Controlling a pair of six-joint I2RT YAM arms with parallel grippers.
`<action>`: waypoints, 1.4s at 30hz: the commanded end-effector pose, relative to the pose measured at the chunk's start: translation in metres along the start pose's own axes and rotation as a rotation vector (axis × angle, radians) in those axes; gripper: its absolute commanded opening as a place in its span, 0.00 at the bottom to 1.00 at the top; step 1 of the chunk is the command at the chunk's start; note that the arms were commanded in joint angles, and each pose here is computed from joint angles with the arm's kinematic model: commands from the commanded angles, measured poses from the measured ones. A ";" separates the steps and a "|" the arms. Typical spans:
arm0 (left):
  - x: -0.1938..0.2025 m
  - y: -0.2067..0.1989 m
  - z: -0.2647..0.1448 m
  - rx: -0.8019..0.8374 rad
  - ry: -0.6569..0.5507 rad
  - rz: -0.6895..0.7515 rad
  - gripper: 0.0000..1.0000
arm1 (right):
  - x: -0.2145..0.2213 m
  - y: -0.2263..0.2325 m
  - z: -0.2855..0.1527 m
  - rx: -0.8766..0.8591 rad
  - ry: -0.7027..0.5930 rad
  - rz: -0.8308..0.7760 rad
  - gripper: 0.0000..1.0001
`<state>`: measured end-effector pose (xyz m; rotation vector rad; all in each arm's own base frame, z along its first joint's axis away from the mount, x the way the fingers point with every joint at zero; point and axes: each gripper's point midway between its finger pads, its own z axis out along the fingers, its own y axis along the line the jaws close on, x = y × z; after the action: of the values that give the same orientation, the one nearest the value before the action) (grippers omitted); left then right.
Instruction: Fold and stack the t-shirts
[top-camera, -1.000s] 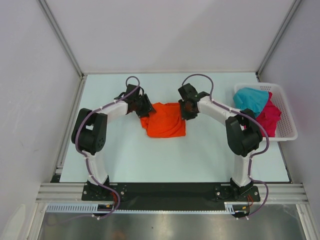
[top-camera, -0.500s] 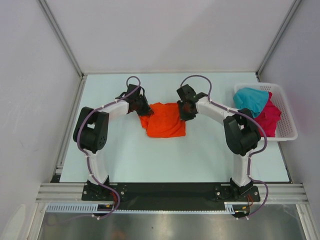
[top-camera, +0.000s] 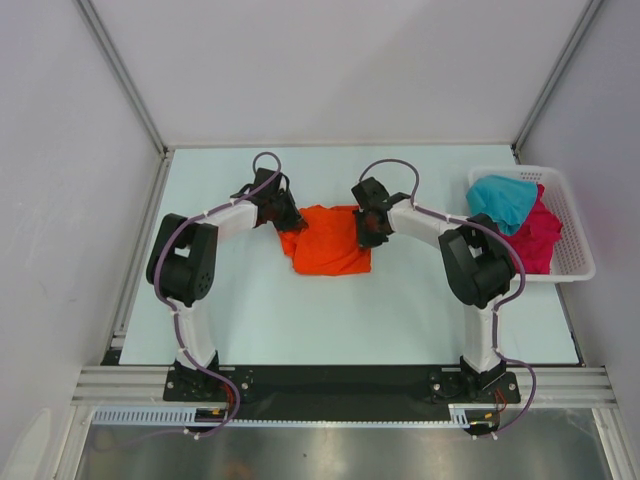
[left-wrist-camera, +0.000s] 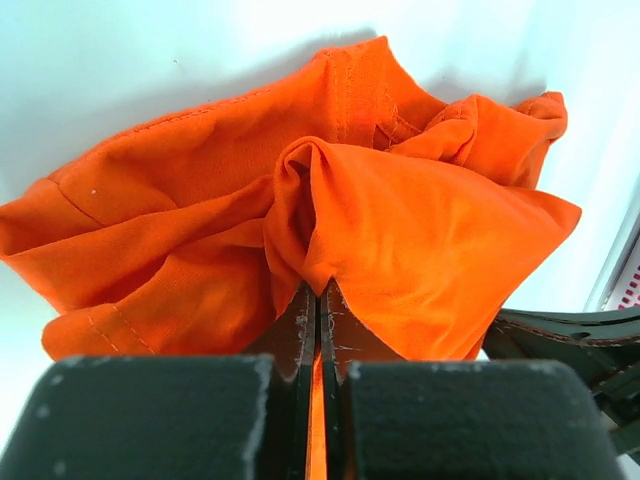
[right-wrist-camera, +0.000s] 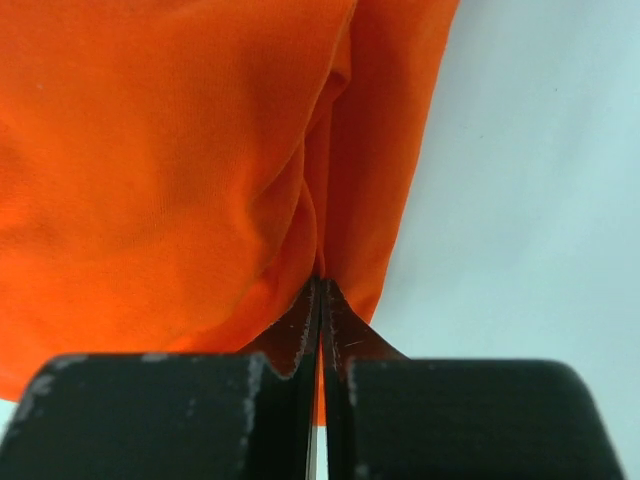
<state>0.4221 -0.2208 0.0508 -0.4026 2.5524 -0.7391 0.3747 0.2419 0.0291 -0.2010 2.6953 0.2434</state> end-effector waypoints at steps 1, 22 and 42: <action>-0.015 -0.012 -0.004 0.023 -0.054 0.028 0.00 | -0.003 -0.001 0.001 0.012 -0.033 0.004 0.00; -0.029 0.031 -0.020 -0.042 -0.094 -0.031 0.00 | 0.011 -0.037 0.009 0.113 -0.014 0.048 0.00; -0.064 -0.014 -0.081 0.052 -0.253 0.071 0.49 | -0.042 0.006 -0.054 0.040 -0.120 -0.008 0.26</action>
<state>0.4260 -0.1837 0.0675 -0.4412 2.4941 -0.7044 0.3831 0.2304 0.0422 -0.1495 2.6810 0.1742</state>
